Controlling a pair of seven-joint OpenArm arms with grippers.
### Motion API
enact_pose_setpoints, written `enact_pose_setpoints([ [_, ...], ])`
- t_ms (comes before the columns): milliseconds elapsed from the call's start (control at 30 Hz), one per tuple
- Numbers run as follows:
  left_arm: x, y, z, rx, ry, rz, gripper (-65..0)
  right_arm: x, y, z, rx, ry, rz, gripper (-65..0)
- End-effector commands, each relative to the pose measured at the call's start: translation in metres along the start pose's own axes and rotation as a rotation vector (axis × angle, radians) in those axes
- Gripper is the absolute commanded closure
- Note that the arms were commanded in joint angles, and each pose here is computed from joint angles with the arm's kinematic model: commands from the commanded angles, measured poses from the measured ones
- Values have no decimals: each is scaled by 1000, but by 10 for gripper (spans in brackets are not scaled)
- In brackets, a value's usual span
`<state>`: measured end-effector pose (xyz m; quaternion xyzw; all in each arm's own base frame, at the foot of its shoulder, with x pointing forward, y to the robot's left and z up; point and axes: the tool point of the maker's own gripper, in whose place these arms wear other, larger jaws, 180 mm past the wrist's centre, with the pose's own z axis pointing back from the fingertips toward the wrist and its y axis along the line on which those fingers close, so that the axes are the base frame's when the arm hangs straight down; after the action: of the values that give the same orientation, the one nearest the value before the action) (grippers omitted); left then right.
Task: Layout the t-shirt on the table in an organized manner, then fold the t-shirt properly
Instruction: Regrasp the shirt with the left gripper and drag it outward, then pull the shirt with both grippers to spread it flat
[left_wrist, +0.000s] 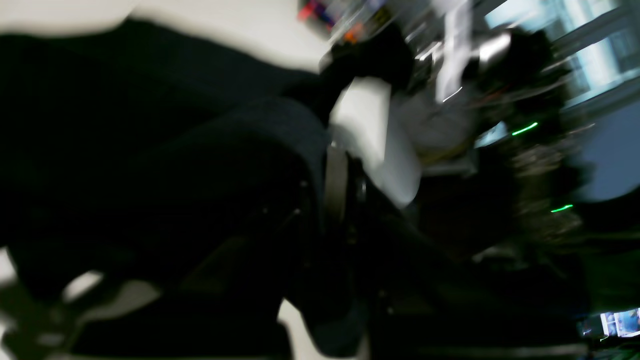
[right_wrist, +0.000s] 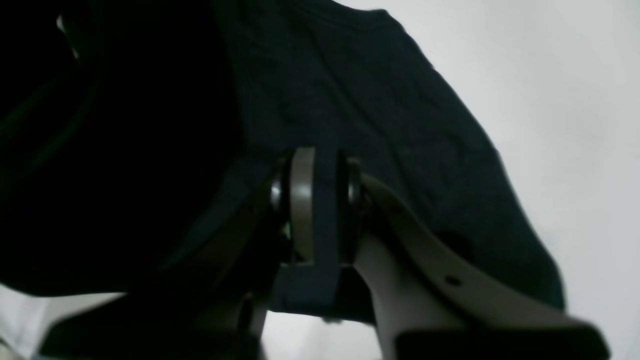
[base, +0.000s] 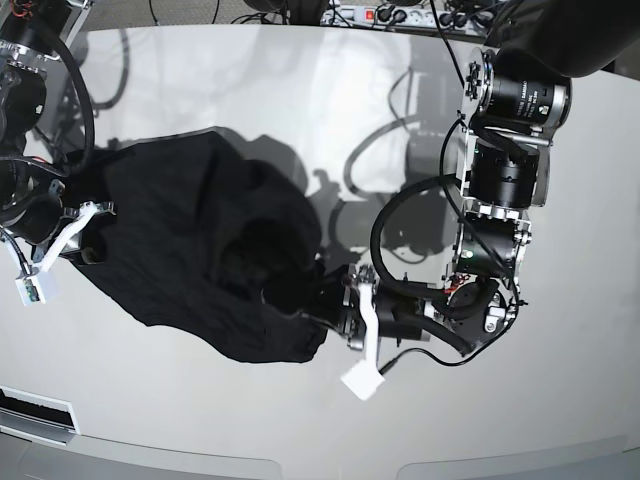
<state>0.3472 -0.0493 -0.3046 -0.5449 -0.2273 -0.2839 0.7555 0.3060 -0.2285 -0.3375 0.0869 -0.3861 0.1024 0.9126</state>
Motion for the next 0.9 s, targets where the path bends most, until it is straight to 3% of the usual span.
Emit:
enact_pose_setpoints([
  [0,19,-3,2,19,-13,-57,0,19,-4,5,-8,-64,22,-107],
  [100,2,26,10,168,87,-82,0,20,-3,5,-7,-68,22,-107],
  [333,5,86,54,487,78,-133,0,21,-3,5,-7,-74,23,-107],
  [533,10,114,96,669,142,-199,0,20,-5,5,-17,-70,29,-107],
  [867,91,131,177,953,-3,-277,0,20,-9,5,-41,-71,-16,-107],
])
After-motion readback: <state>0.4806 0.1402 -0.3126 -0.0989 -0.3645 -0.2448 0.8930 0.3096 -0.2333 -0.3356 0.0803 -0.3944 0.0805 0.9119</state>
